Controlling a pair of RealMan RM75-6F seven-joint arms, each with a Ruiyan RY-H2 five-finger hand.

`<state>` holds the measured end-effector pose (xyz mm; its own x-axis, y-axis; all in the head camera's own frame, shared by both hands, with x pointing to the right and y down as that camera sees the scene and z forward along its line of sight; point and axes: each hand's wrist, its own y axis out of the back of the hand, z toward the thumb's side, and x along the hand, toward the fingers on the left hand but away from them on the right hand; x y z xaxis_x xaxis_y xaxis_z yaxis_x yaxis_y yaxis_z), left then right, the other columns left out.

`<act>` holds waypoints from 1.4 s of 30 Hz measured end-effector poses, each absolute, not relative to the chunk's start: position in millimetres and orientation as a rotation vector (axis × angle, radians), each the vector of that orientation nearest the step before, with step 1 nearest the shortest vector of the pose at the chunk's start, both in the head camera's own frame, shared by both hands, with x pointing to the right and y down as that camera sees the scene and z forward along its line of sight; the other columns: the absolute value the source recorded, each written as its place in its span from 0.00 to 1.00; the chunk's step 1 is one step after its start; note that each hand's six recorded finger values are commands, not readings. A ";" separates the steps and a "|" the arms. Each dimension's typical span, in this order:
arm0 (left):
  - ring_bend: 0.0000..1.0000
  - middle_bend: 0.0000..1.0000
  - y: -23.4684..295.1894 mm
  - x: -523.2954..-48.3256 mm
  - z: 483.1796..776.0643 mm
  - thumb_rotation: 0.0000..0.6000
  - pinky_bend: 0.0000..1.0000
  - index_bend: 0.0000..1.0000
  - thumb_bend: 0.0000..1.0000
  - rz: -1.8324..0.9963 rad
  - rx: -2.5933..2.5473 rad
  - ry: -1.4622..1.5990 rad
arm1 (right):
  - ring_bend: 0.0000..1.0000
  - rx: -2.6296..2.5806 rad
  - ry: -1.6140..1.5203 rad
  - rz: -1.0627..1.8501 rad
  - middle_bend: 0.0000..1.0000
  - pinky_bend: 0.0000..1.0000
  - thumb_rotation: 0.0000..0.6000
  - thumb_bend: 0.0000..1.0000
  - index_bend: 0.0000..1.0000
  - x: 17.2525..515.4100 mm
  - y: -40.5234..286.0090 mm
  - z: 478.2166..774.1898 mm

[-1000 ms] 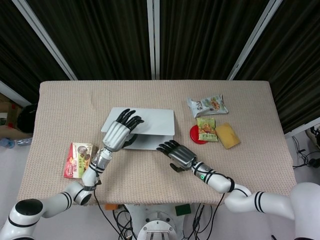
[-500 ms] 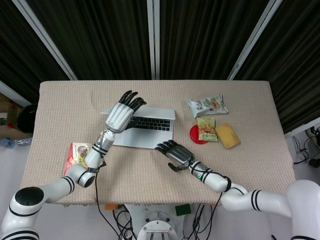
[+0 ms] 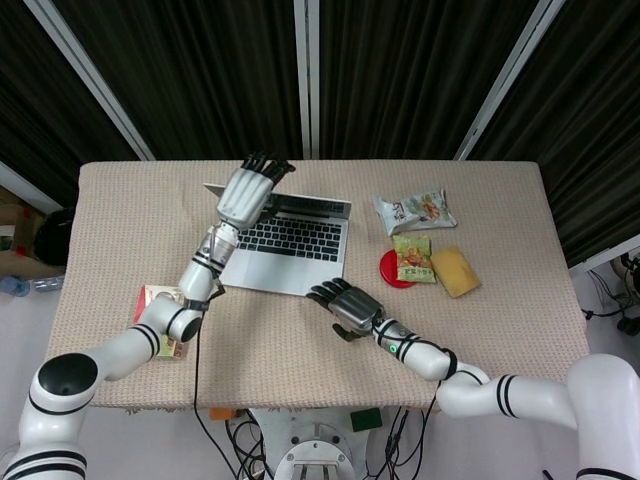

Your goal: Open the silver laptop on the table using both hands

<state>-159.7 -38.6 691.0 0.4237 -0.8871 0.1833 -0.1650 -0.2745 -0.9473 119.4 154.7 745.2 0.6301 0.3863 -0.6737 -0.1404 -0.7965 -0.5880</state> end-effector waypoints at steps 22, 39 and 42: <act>0.11 0.22 -109.7 -179.8 701.6 1.00 0.11 0.23 0.43 -1.246 -1.646 1.011 | 0.00 -2.221 -0.185 1.149 0.02 0.00 1.00 0.53 0.00 125.2 148.7 748.2; 0.11 0.20 -67.7 -211.0 676.1 1.00 0.11 0.19 0.38 -1.115 -1.662 0.987 | 0.00 -2.181 -0.364 1.032 0.02 0.00 1.00 0.34 0.00 149.1 144.1 704.3; 0.11 0.20 -48.6 -230.4 665.8 1.00 0.11 0.19 0.38 -1.109 -1.676 0.992 | 0.00 -2.151 -0.402 1.031 0.02 0.00 1.00 0.35 0.00 170.0 142.3 690.0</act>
